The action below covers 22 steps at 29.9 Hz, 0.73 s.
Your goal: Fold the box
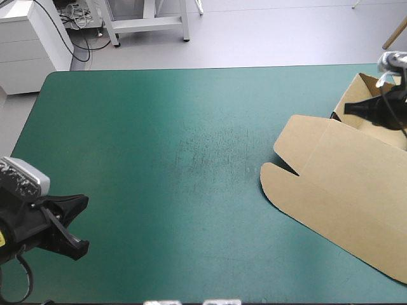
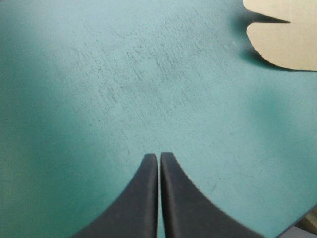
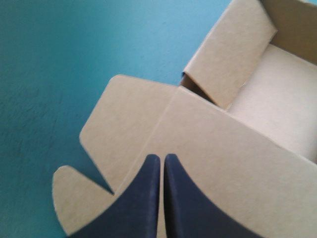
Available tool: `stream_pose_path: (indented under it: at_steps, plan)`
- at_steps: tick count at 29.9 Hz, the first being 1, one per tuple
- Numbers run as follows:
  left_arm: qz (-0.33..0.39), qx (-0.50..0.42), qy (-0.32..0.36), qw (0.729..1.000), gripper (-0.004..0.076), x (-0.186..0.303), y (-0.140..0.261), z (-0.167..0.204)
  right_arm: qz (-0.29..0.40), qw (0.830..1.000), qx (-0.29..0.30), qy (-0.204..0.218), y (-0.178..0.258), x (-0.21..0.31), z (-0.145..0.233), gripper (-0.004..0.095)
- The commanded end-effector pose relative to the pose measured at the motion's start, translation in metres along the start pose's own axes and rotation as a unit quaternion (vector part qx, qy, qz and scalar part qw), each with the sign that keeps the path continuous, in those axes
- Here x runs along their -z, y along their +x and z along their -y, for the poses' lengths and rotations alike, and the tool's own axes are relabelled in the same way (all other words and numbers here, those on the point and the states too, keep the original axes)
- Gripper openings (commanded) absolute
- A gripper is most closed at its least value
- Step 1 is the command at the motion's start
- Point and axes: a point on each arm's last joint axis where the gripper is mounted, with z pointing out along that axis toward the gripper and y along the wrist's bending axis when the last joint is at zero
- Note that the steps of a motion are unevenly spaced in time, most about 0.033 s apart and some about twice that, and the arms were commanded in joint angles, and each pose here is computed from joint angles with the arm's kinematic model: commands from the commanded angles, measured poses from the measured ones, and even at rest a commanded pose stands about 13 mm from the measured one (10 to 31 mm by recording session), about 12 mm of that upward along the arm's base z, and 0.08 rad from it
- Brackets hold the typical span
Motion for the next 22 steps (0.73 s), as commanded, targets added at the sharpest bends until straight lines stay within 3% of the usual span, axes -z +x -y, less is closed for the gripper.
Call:
stream_pose_path:
  at_steps: [1,9,22]
  plan:
    - [0.073,0.005,0.0,0.997,-0.0008,0.017,-0.002,0.003,0.059,0.997,0.044,-0.026,0.016,0.019,-0.025,-0.0006]
    - [0.133,0.008,-0.009,0.991,-0.0008,0.012,0.035,0.005,0.138,0.984,0.1,-0.043,0.083,0.031,-0.043,-0.0006]
    - [0.193,0.042,0.007,0.98,-0.0008,-0.037,0.1,0.007,0.17,0.981,0.087,-0.03,0.193,0.022,-0.037,-0.0006]
